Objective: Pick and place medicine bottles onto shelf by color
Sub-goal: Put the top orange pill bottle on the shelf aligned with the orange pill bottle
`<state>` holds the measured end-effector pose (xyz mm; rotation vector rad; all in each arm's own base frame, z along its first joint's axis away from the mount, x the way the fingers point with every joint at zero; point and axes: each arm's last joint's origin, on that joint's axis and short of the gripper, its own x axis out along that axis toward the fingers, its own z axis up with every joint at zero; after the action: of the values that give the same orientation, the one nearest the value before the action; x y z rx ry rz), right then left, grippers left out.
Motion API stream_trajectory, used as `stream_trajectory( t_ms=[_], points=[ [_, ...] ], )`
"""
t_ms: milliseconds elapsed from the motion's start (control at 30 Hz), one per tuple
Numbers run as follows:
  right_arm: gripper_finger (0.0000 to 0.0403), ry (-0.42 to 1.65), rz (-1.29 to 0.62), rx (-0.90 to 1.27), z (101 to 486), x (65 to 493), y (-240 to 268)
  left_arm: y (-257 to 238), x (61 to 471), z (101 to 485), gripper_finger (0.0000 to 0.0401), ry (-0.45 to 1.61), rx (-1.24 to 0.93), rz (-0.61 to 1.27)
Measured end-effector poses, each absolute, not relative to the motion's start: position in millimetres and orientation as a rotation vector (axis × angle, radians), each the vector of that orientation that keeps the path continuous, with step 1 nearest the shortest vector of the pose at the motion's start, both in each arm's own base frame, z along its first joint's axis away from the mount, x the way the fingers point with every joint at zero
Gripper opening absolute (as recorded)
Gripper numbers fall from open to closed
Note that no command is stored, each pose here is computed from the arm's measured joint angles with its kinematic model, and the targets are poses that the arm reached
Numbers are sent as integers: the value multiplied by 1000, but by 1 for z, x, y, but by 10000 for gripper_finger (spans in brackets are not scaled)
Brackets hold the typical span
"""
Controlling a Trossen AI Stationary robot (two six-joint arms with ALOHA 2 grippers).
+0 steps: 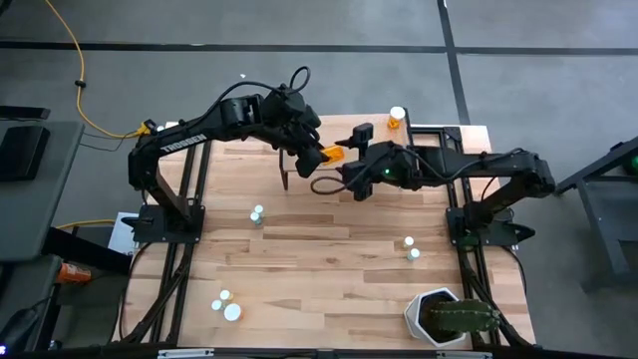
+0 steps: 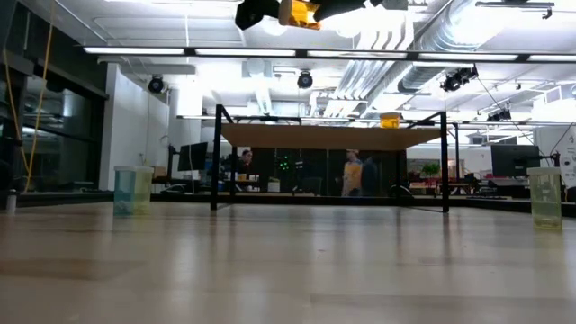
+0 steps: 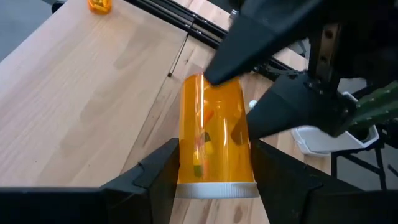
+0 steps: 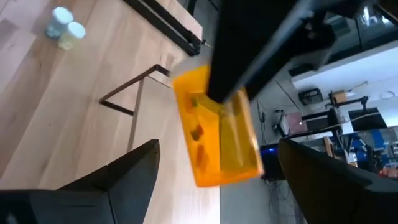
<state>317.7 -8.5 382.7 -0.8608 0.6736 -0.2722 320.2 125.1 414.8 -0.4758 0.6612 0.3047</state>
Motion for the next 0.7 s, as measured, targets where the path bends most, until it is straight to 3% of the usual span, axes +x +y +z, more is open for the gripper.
stream_trajectory(
  t_ms=[433,700],
  points=[
    [316,712,-348,-1006,369,340,1,130,319,415,179,655,-502,326],
    [250,719,-382,-1009,369,340,0,130,319,415,179,654,-502,326]
  ],
)
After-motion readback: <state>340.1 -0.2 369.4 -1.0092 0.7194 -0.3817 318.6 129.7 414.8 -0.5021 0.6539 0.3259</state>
